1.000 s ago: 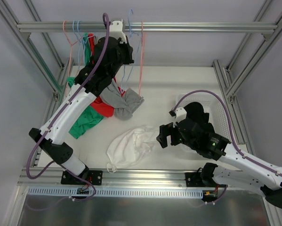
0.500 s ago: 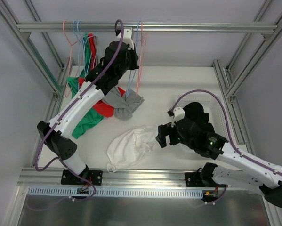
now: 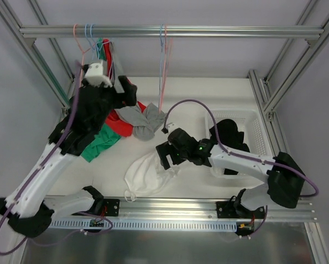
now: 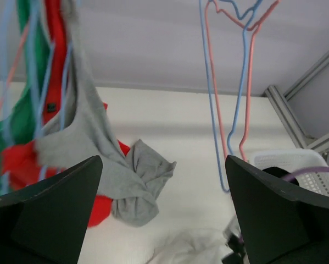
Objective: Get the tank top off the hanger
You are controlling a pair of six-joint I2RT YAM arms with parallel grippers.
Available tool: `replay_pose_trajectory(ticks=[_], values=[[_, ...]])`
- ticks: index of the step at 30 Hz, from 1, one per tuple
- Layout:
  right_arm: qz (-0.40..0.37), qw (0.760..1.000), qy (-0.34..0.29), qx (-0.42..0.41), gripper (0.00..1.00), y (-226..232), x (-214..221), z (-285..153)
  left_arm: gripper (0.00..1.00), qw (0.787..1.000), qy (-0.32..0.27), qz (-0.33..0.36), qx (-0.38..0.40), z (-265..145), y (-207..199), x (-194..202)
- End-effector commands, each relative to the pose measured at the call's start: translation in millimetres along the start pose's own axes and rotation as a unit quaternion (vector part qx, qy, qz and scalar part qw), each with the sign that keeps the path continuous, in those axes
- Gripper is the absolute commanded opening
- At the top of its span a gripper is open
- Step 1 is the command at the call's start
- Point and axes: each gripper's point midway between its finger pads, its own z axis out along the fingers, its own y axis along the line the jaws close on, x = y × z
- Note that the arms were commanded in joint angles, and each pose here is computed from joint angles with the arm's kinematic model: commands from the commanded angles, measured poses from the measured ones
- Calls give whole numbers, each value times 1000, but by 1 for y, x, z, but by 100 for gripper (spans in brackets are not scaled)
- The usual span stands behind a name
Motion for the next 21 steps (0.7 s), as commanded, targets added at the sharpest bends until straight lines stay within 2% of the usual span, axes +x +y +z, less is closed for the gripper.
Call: replay_pose_trajectory(ticks=[1,6,11,13,14,17,21], values=[[-8,1000,3,-16,99,25,-17,28,99,998,-37,-16,-53,-43,43,2],[-28,999,31,9,100,42,-11,70,99,998,-13,-21,-64,-84,74,45],[-42,996,43,69,97,29,5,110,99,996,57,7,-65,-103,87,85],[-41,995,44,81,82,21,16,116,99,996,70,10,-53,-111,86,90],[-40,995,41,80,48,20,19,117,99,995,85,16,-41,-115,84,97],[-51,997,4,63,0,25,14,99,99,994,94,37,-30,-122,89,110],[-48,994,-75,58,0,21,-21,38,99,994,94,32,-50,-129,106,137]])
